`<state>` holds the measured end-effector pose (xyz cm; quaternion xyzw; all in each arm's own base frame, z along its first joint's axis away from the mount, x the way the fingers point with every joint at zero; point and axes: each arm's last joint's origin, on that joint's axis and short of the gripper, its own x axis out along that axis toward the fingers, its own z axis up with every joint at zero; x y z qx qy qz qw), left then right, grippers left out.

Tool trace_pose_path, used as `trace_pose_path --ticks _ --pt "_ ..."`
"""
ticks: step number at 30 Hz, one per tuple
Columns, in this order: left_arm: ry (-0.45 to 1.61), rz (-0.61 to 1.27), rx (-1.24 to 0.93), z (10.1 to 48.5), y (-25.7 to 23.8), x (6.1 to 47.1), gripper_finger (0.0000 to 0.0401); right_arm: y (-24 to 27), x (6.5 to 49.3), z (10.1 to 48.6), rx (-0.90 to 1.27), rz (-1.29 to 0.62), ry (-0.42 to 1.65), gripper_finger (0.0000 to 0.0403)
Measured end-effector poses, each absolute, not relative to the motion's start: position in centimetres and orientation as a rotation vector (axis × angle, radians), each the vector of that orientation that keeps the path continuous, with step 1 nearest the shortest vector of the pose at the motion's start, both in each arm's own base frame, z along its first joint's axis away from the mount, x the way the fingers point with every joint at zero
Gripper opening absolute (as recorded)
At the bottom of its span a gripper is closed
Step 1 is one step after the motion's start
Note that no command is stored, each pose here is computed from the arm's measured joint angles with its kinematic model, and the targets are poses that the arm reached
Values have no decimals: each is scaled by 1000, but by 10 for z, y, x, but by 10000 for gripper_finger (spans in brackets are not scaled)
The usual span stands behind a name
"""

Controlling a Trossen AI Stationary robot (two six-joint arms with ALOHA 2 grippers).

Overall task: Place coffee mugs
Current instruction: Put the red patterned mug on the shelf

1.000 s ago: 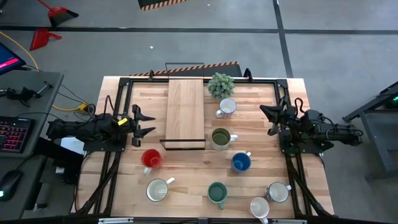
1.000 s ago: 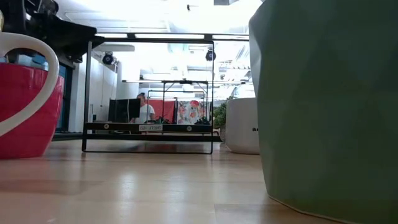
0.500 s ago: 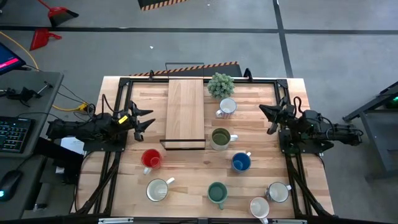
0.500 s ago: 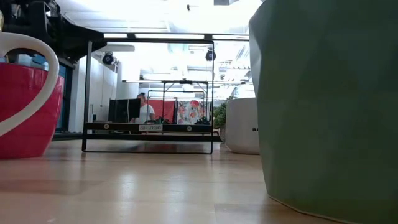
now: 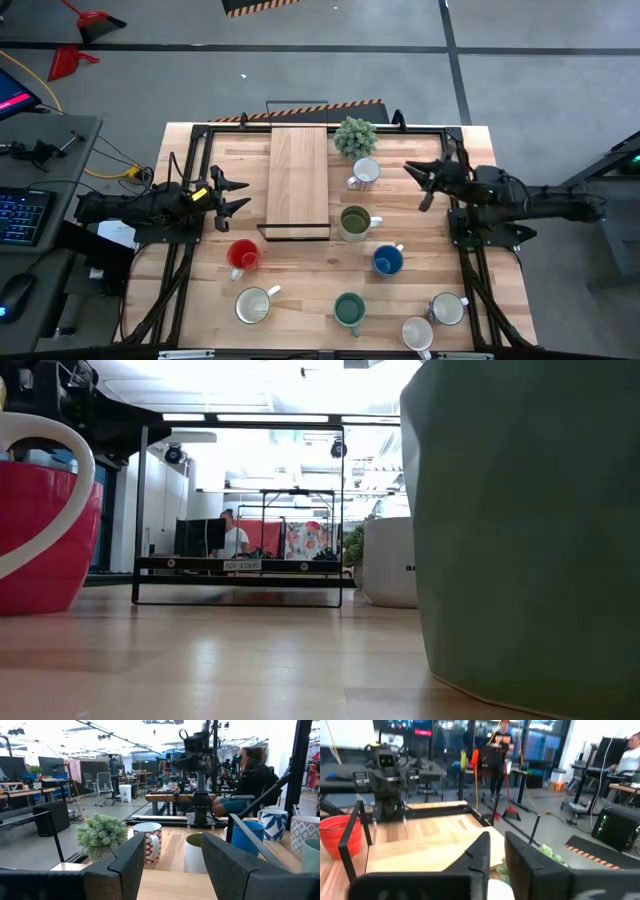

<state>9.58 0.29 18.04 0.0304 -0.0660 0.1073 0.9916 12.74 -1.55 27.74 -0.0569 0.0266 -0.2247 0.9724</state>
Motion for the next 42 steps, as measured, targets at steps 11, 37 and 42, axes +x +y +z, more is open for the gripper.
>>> trace_pose_path --ticks 11,37,42 --pt "-126 220 77 180 3 96 184 -32 199 348 -32 -557 551 125" --pt "-132 253 -47 179 4 96 184 -122 201 278 147 -254 967 123" --pt "-129 312 -32 179 6 95 184 -92 216 278 -10 -276 1017 123"
